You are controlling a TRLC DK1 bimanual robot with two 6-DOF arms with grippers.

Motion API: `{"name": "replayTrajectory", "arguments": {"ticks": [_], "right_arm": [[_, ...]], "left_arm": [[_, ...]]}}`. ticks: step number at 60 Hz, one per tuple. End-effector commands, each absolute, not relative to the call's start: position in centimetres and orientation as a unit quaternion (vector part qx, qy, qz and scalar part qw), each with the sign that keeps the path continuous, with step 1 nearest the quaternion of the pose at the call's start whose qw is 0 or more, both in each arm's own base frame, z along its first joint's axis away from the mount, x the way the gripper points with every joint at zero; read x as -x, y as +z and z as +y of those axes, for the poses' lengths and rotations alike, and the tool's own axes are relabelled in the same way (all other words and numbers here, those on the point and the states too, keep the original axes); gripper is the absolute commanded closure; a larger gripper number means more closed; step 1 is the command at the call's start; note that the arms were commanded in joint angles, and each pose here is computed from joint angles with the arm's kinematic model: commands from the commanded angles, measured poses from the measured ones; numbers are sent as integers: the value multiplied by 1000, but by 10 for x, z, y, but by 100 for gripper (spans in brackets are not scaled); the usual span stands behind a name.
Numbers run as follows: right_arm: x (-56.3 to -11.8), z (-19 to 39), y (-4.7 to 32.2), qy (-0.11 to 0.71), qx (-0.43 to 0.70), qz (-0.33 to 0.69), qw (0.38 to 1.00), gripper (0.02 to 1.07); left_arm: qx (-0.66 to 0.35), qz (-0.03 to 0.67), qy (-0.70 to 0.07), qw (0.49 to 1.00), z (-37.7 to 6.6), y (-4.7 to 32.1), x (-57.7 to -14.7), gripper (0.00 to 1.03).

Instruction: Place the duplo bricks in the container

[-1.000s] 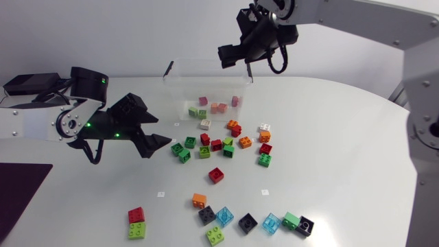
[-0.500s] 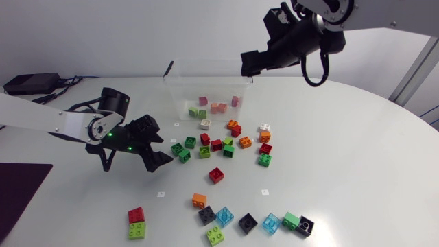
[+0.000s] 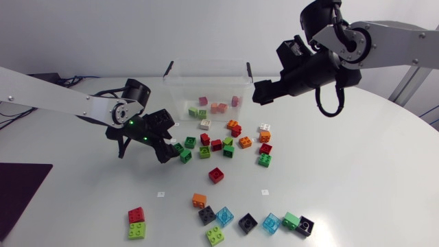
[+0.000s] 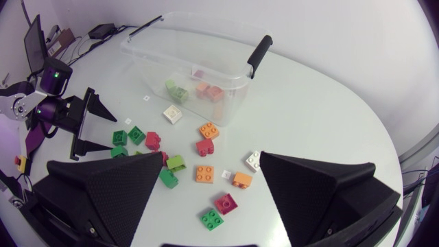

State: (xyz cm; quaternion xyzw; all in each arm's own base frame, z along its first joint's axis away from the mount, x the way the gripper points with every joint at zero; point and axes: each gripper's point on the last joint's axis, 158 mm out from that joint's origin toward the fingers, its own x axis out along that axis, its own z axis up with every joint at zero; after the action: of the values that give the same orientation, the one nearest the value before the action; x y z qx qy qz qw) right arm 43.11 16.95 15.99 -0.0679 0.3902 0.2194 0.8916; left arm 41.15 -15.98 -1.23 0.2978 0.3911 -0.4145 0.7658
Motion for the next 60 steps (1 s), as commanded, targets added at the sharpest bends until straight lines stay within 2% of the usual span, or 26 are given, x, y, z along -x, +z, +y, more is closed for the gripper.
{"name": "replayTrajectory", "arguments": {"ticks": [1,20,21,23,26,27,34,35,37,44,60], "right_arm": [[-424,164,156,222,68,390,891,6],[-404,151,122,225,63,413,880,6],[-404,151,121,226,62,413,880,6],[-401,150,116,228,61,417,877,6],[-398,150,111,232,61,422,875,6],[-398,150,111,232,62,421,874,6],[-391,150,100,239,68,430,868,6],[-390,150,99,240,71,431,867,6],[-389,150,97,243,75,432,865,6],[-382,150,87,266,97,437,854,6],[-362,137,35,306,156,471,812,7]], "left_arm": [[-301,398,-417,760,-163,-20,-415,20],[-300,397,-416,761,-168,-25,-425,21],[-300,397,-416,761,-168,-25,-425,23],[-298,399,-415,761,-169,-28,-427,33],[-297,400,-416,761,-170,-29,-427,39],[-295,402,-415,761,-171,-30,-428,45],[-294,407,-417,758,-172,-36,-427,66],[-294,406,-418,757,-173,-36,-427,72],[-292,409,-418,757,-173,-37,-426,74],[-291,414,-425,751,-176,-42,-418,76],[-297,424,-433,738,-173,-43,-397,77]]}}
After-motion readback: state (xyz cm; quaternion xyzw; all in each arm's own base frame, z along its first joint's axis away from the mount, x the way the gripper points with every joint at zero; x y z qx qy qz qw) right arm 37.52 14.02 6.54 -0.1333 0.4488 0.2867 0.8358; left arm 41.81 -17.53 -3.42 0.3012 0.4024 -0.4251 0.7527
